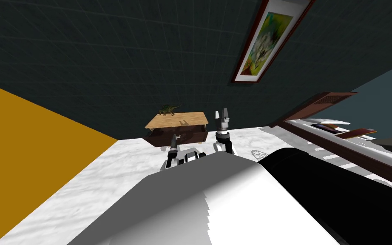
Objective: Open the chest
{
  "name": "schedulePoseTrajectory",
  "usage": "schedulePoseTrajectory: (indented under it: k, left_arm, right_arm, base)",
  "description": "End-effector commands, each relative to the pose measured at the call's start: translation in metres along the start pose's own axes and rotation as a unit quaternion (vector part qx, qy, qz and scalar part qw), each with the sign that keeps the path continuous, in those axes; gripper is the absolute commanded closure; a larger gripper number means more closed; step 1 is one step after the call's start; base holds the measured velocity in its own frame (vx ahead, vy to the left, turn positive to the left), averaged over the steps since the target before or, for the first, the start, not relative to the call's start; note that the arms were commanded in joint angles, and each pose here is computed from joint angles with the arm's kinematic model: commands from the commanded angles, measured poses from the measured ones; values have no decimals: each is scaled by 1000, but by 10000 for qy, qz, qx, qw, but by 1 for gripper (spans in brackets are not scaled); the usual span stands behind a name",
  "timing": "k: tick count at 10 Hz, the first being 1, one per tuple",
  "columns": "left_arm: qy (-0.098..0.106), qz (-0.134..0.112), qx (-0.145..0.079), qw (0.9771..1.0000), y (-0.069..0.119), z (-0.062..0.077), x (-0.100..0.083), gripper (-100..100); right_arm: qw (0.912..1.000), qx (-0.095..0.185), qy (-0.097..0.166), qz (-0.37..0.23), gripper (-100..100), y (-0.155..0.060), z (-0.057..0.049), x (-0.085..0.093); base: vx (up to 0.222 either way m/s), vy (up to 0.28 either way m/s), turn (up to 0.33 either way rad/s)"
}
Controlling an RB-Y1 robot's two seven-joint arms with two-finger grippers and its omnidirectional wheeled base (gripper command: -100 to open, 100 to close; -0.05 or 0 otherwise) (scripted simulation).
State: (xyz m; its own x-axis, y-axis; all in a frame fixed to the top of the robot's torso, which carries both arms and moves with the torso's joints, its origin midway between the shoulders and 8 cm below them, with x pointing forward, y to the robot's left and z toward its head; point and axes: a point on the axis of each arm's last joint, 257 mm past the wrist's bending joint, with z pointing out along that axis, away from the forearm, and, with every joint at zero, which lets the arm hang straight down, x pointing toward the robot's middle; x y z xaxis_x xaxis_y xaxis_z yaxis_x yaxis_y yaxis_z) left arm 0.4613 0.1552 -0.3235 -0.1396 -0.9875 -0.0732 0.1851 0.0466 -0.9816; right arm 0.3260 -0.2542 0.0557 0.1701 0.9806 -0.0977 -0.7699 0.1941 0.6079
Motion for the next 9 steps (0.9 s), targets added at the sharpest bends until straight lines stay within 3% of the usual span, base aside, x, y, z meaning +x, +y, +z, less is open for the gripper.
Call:
schedulePoseTrajectory:
  k: [1,2,3,4,9]
  left_arm:
    - [31,-8,-5,10000,-12,27,2,-100]
    - [44,-12,-14,10000,-17,37,3,-100]
    - [41,-17,-98,9999,-6,27,3,-100]
    - [43,-19,-134,9999,-4,27,3,0]
    - [41,-21,-202,9998,1,24,3,0]
  right_arm:
    - [10000,0,0,0,0,0,0,0]
    - [10000,0,0,0,0,0,0,0]
    - [10000,0,0,0,0,0,0,0]
    - [10000,0,0,0,0,0,0,0]
    - [10000,0,0,0,0,0,0,0]
  base:
    - [-98,20,14]
    - [-90,15,19]
    - [-32,5,-4]
    - [-6,0,-2]
    - [0,0,0]
